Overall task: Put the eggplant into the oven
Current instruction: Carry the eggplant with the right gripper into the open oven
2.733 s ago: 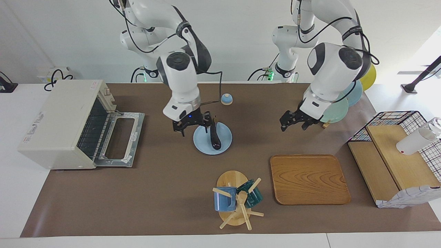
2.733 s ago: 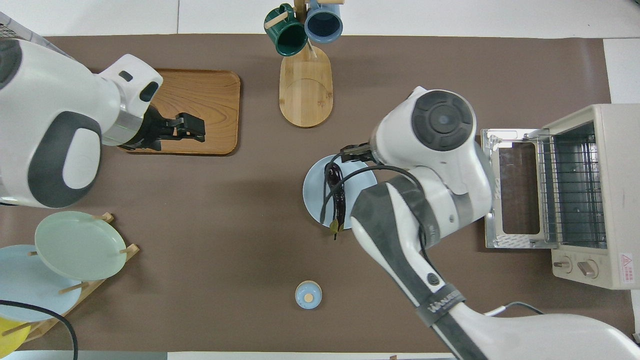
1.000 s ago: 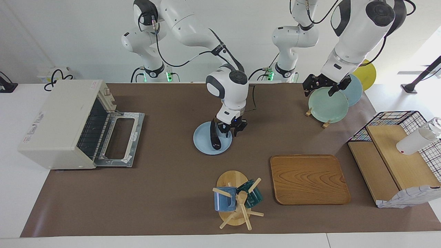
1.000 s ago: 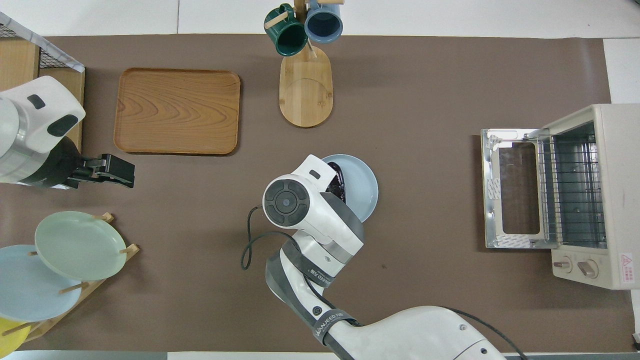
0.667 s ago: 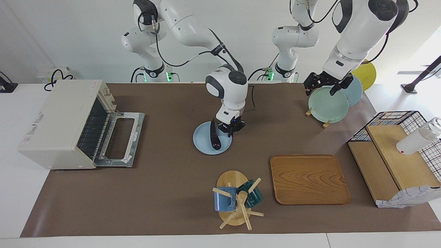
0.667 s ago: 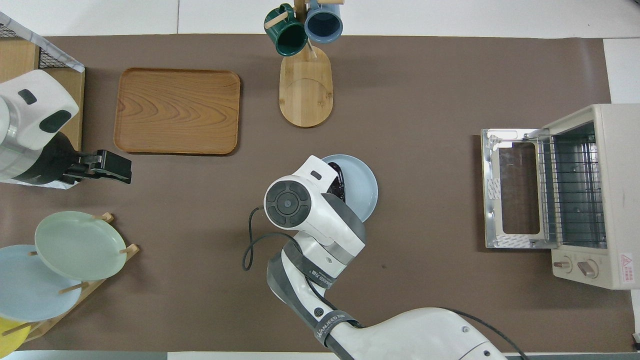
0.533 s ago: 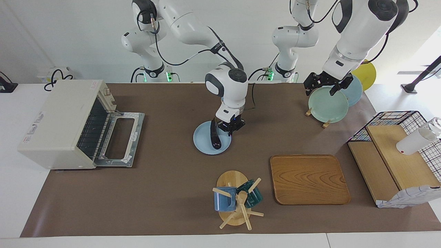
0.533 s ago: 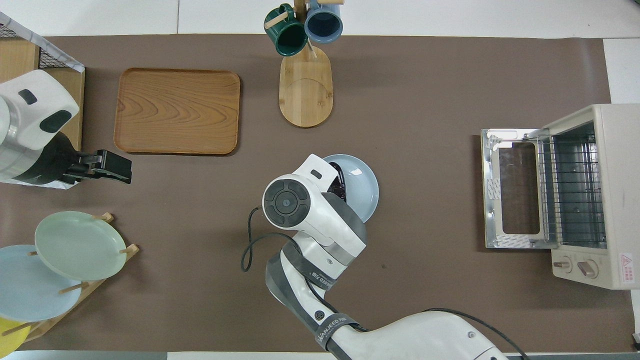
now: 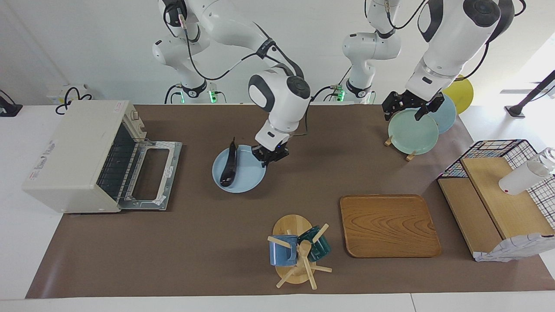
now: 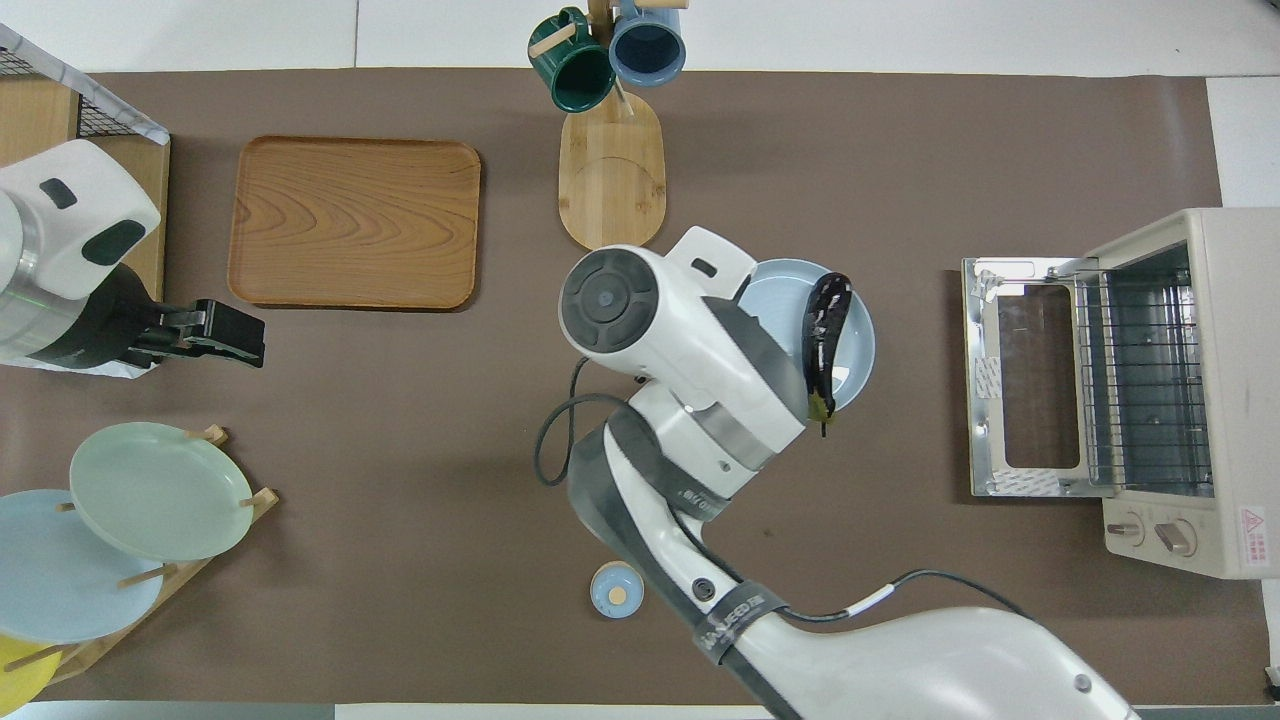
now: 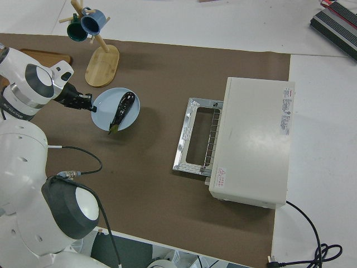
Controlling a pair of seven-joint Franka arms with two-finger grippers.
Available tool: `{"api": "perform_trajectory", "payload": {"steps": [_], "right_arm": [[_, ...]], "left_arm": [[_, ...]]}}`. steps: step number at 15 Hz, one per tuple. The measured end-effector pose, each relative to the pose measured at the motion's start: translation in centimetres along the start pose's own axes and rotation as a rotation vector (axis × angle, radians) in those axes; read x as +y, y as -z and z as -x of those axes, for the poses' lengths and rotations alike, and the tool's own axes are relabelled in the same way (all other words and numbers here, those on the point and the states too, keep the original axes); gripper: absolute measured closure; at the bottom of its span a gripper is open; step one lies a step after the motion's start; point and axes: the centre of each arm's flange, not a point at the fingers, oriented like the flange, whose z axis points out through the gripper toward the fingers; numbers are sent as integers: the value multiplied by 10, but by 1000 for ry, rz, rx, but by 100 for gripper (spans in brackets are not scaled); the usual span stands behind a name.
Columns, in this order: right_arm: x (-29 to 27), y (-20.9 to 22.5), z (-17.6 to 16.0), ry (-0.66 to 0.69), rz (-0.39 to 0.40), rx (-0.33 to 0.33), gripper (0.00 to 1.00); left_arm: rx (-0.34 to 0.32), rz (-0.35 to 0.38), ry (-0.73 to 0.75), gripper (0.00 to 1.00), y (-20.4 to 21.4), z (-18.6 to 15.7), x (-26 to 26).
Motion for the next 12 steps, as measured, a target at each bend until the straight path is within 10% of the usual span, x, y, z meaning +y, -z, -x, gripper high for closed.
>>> {"api": "perform_trajectory", "payload": {"steps": [5, 12], "right_arm": [[170, -42, -5, 36, -15, -124, 97], [268, -73, 50, 38, -56, -199, 97]], "left_arm": [[0, 0, 0, 0, 0, 0, 0], [0, 0, 0, 0, 0, 0, 0]]}}
